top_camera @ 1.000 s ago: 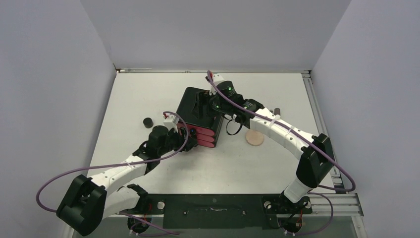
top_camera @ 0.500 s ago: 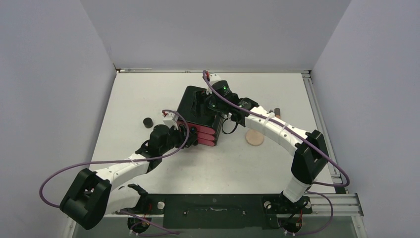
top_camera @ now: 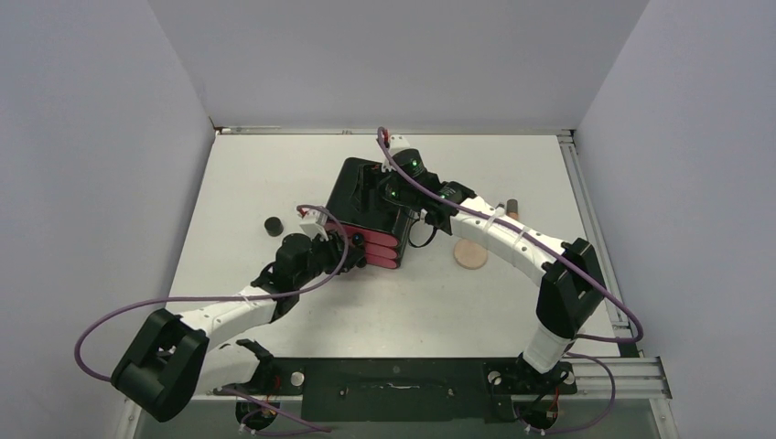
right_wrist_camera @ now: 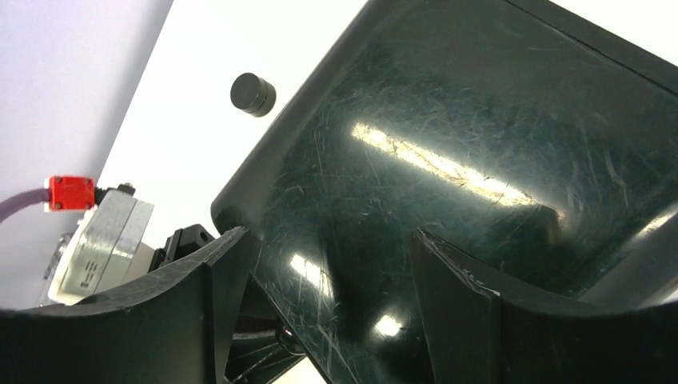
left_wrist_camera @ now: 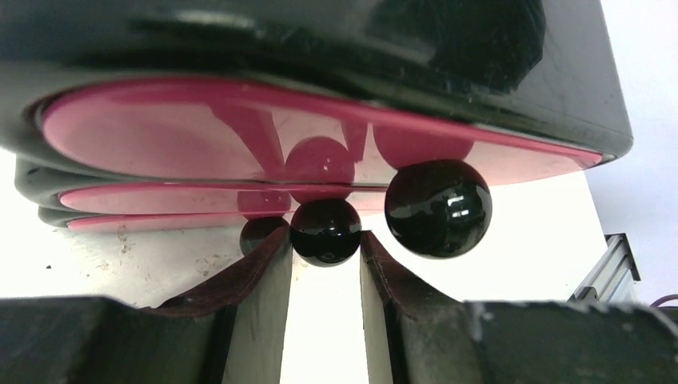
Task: Organize the makeup
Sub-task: Open the drawer in the storage box.
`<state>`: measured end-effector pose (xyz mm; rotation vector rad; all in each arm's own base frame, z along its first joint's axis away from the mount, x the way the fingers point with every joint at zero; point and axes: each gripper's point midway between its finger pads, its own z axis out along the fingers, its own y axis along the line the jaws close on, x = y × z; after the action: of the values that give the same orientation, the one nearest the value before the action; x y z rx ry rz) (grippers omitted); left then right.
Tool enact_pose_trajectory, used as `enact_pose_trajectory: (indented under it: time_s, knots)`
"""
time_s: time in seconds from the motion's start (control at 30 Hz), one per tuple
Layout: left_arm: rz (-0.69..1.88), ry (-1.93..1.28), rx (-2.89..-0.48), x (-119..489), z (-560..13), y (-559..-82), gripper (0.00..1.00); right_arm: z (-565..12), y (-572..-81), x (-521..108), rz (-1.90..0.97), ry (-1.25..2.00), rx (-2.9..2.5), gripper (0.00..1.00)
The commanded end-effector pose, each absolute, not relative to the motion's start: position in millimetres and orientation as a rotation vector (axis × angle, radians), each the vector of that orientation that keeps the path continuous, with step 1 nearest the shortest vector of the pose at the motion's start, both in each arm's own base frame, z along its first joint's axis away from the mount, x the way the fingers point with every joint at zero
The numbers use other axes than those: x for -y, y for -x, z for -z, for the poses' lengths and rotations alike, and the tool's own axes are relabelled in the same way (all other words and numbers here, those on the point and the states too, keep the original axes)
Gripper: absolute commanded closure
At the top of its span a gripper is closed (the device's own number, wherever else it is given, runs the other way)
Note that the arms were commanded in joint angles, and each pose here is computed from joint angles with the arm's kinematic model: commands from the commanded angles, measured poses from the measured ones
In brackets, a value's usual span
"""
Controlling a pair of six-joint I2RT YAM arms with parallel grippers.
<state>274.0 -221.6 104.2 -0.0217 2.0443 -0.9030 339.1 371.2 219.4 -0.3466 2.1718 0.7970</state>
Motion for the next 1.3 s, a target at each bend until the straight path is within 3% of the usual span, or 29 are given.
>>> enact_pose_trajectory:
  time_s: [0.0, 0.2, 0.63, 0.8, 0.93, 1.1, 1.27]
  knots:
    - [0.971, 0.031, -1.962, 223, -121, -267, 0.85, -191, -342, -366, -0.740, 0.264, -2.239, 0.32]
    - [0.979, 0.049, -1.979, 208, -117, -240, 0.84, -171, -350, -353, -0.642, 0.217, -2.296, 0.32]
    - [1.000, 0.067, -1.994, 196, -113, -213, 0.82, -181, -347, -362, -0.712, 0.242, -2.271, 0.32]
    - [0.993, 0.087, -1.995, 195, -115, -215, 0.63, -197, -343, -372, -0.793, 0.291, -2.239, 0.30]
    - [0.983, 0.079, -2.001, 196, -126, -217, 0.32, -225, -341, -383, -0.872, 0.356, -2.172, 0.27]
    - [0.958, 0.068, -2.007, 194, -142, -218, 0.21, -270, -351, -379, -0.888, 0.398, -2.072, 0.23]
    - [0.946, 0.026, -2.004, 190, -163, -210, 0.19, -310, -372, -336, -0.851, 0.330, -1.990, 0.19]
